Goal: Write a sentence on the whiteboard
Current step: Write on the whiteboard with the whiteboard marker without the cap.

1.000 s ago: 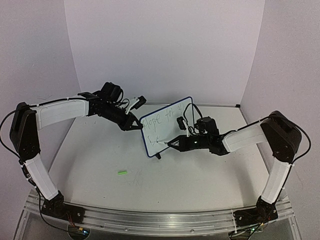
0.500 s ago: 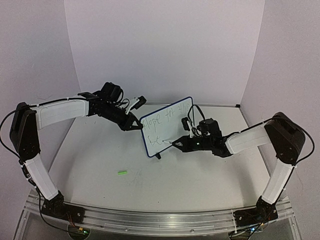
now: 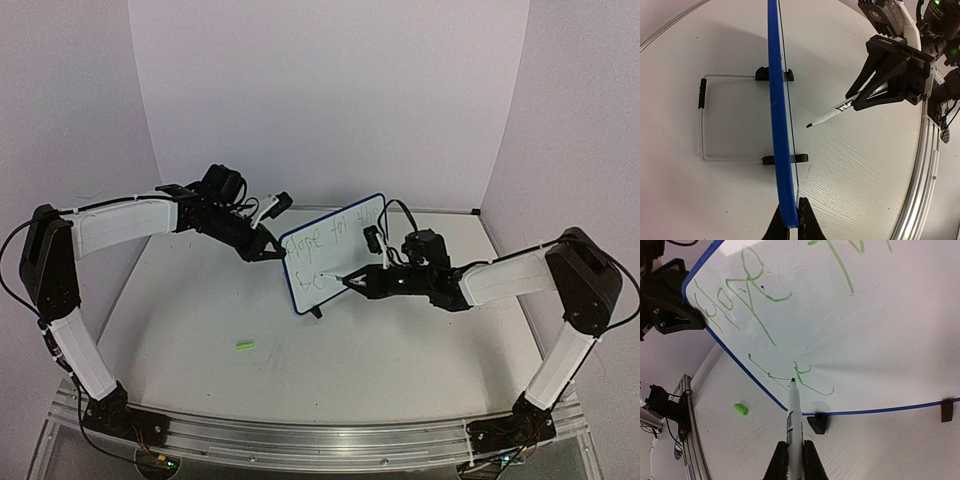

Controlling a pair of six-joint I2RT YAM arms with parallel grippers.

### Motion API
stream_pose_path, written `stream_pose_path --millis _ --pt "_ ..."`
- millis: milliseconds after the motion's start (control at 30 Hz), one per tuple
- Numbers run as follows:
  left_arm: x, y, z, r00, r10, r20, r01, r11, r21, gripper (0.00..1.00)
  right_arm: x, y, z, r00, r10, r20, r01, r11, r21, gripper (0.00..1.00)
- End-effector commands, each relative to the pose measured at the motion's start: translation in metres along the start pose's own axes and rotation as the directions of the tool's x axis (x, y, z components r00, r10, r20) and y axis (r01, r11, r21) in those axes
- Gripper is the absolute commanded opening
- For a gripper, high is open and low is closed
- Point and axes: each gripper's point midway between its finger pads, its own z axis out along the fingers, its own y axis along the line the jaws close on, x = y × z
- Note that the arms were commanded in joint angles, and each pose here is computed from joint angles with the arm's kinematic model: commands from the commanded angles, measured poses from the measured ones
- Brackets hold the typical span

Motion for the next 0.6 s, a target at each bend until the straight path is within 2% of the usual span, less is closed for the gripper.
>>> stream_pose_path --millis 0,567 --pt "0.012 -0.007 0.000 0.999 -0.010 -0.054 0.011 1.000 0.017 0.00 -0.021 0.012 0.006 0.998 -0.038 0.044 0.040 0.999 -0.034 0.00" --pt "0.012 -0.007 0.000 0.998 -0.008 -0.055 0.009 1.000 0.014 0.00 -0.023 0.006 0.021 0.999 -0.023 0.035 0.024 0.999 -0.029 0.00"
